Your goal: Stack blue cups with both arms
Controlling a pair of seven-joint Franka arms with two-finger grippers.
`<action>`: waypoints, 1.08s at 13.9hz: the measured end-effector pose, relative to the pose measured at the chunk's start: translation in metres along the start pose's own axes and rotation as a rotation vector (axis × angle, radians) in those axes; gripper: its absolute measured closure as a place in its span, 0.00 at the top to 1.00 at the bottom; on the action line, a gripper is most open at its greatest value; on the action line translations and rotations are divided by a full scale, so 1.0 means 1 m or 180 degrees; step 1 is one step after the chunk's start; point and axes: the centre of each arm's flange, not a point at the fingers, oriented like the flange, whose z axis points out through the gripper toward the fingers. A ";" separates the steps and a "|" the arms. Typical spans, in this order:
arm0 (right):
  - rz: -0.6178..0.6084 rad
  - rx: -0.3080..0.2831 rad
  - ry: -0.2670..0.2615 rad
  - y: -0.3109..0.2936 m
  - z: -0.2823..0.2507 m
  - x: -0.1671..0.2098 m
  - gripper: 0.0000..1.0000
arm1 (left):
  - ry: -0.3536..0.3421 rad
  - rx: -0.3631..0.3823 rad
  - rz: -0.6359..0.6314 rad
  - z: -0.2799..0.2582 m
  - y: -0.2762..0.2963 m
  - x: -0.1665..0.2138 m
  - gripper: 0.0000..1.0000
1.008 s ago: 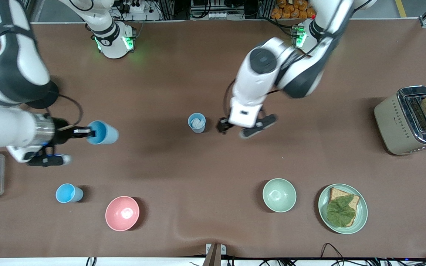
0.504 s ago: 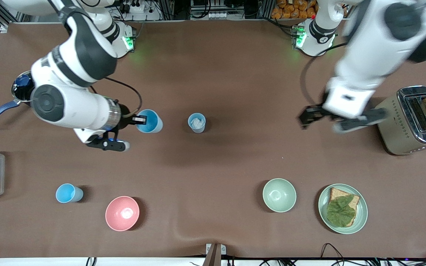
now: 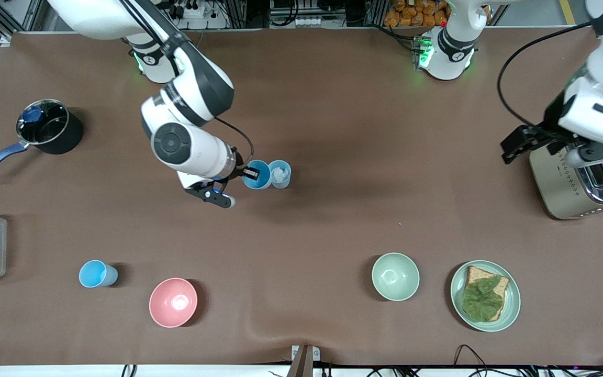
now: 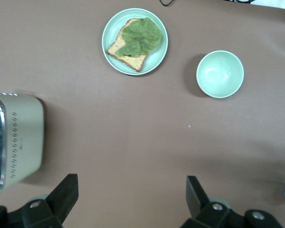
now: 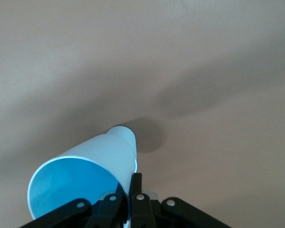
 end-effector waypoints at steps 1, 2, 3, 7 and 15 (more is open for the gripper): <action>0.0099 -0.0020 -0.0008 -0.001 0.006 -0.004 0.05 | -0.0007 0.0009 0.0026 0.000 -0.009 0.001 1.00; 0.0188 -0.0046 -0.0018 -0.004 0.011 -0.011 0.05 | -0.0016 0.0015 0.0028 0.000 -0.014 0.002 1.00; 0.0250 -0.0071 -0.0024 -0.008 0.016 -0.019 0.05 | -0.0026 0.0019 0.0018 0.001 -0.016 0.003 1.00; 0.0374 -0.0070 0.0014 -0.027 0.039 -0.056 0.05 | -0.0097 0.0039 0.0016 0.013 -0.017 0.002 1.00; 0.0459 -0.0175 0.0011 -0.020 0.057 -0.051 0.05 | -0.0322 0.0109 0.0011 0.019 -0.019 -0.007 1.00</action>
